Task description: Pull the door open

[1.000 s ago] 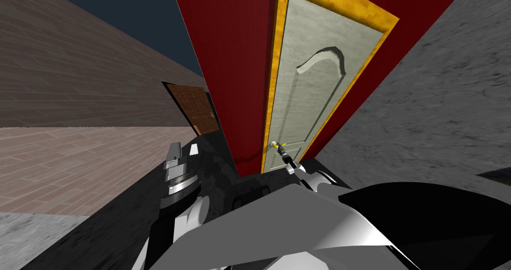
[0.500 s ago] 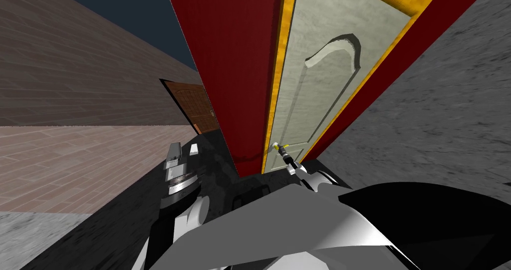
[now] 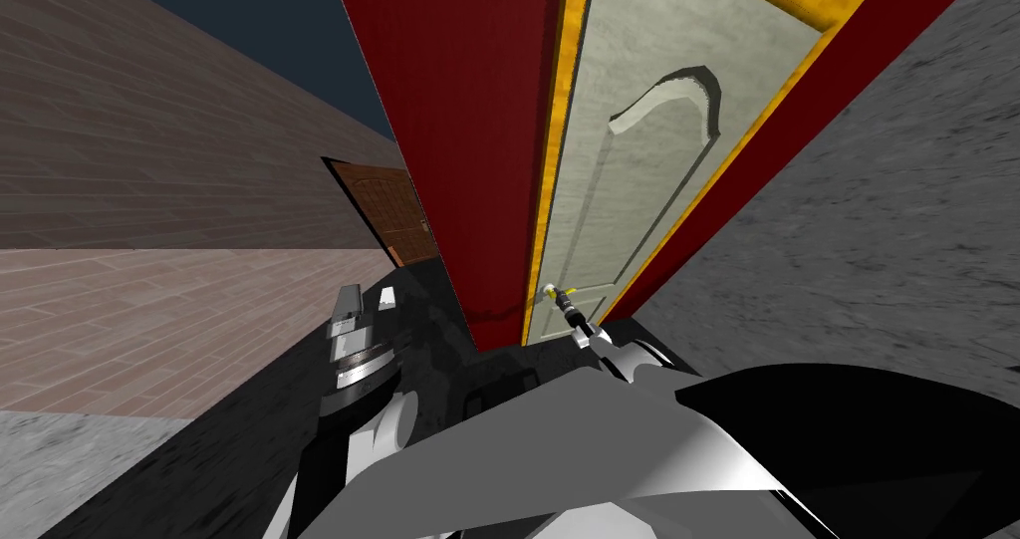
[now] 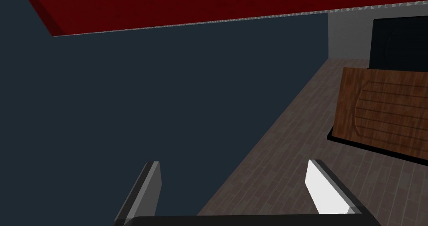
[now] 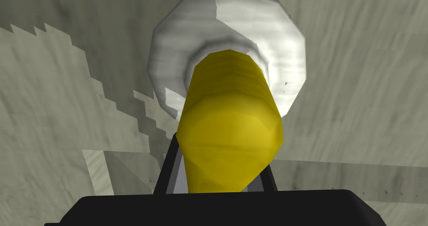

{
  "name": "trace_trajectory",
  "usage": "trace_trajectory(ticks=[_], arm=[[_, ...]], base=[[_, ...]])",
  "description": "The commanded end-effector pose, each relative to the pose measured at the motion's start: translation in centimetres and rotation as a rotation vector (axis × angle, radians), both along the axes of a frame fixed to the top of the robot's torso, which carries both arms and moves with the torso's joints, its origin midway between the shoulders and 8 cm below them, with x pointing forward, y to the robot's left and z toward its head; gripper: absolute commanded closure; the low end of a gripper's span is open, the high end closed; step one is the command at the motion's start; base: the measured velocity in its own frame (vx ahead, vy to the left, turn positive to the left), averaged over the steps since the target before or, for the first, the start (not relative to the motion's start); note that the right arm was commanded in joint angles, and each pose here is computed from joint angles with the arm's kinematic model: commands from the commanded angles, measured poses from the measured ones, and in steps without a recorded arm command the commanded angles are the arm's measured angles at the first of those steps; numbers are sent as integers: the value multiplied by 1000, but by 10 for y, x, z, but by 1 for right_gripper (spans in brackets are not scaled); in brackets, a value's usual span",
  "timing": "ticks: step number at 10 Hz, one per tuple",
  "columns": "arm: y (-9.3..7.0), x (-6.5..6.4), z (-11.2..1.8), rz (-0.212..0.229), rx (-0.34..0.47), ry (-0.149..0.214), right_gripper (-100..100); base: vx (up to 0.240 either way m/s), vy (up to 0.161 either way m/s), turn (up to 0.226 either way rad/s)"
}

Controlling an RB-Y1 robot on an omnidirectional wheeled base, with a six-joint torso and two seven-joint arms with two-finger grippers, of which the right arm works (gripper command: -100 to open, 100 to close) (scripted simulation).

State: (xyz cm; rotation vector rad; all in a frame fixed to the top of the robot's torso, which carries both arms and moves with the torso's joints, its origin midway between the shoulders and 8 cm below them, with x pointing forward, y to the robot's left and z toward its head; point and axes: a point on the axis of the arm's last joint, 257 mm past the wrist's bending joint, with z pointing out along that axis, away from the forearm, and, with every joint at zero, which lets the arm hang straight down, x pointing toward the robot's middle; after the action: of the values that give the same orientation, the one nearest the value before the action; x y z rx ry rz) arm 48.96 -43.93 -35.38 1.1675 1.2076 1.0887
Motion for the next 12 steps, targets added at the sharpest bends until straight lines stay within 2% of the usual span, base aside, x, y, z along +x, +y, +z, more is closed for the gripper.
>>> trace_trajectory(ticks=[1, 4, 5, 8, 11, 12], arm=[[7, 0, -2, 13, 1, 4, 100], [9, 0, -5, 19, 0, 12, 100], [20, 5, -2, 46, 0, 3, 100], [32, 9, -1, 76, -2, 3, 100], [32, 9, -1, 76, -2, 3, 100], [41, 12, -1, 98, -2, 2, 100]], base=[[-181, -52, 85], [-127, -42, 33], [-140, -51, 107], [-193, -100, 114], [-58, -30, 0], [-130, -63, 92]])
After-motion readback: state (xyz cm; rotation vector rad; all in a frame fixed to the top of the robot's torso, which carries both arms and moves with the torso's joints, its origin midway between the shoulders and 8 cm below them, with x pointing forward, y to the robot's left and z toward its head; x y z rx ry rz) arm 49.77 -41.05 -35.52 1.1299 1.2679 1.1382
